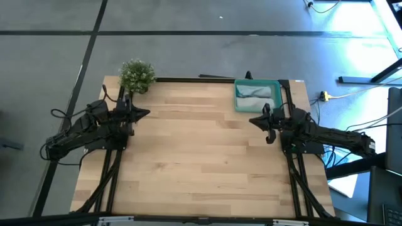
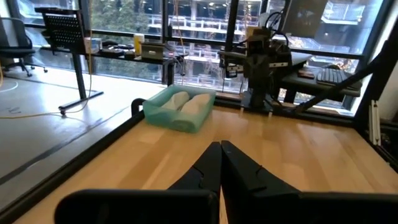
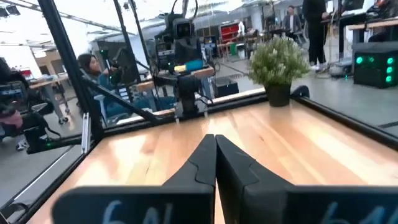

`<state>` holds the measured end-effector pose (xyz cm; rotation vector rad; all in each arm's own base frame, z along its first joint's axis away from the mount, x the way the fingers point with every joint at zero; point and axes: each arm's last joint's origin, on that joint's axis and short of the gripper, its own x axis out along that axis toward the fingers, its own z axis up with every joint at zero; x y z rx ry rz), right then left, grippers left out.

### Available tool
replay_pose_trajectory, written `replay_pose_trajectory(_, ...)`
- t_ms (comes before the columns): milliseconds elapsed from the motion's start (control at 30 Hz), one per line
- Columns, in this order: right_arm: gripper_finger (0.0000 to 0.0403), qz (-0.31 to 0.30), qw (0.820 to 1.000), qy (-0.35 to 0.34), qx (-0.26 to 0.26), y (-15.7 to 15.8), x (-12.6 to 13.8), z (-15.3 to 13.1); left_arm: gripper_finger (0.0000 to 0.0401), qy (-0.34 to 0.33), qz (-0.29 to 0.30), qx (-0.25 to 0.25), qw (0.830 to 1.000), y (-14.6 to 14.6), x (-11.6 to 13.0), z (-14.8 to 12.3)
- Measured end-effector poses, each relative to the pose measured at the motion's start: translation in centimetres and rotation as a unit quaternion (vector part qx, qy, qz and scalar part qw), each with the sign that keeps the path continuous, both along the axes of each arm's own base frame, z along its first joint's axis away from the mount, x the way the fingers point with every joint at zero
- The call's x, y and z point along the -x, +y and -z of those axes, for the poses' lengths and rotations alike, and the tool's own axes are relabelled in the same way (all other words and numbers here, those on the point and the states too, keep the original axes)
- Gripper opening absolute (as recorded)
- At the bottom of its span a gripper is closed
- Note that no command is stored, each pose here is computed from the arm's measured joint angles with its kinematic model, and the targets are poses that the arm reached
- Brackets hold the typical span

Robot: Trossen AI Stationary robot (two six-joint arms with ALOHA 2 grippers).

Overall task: Roll microfiber towels into tight, uniform cylinder then place into a basket
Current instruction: Return to Home Position

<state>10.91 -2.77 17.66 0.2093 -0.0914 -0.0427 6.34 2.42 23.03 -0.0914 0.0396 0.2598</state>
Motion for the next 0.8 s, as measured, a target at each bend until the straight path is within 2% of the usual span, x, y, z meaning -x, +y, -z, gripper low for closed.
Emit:
replay_pose_trajectory(100,0.0004,-0.003,1.0,0.0,0.003,0.02,0.01,-0.01,0.0001,0.0,0.0,0.0,1.0,0.0,0.0,0.0)
replay_pose_trajectory(200,0.0005,0.0,0.999,-0.009,0.033,0.03,0.03,-0.22,0.0001,0.002,-0.011,0.0,1.0,0.1,-0.05,0.18)
replay_pose_trajectory(367,0.0016,0.036,0.999,-0.006,0.027,-0.18,0.04,-0.16,0.001,0.012,-0.047,0.003,0.999,0.35,-0.12,0.62)
replay_pose_trajectory(600,0.0018,0.049,0.996,0.006,0.075,-0.24,0.03,-0.02,0.0021,0.018,-0.049,0.005,0.999,0.36,-0.1,0.75)
replay_pose_trajectory(800,0.0018,0.049,0.996,0.007,0.078,-0.24,0.03,-0.01,0.0017,0.019,-0.049,0.003,0.999,0.36,-0.1,0.75)
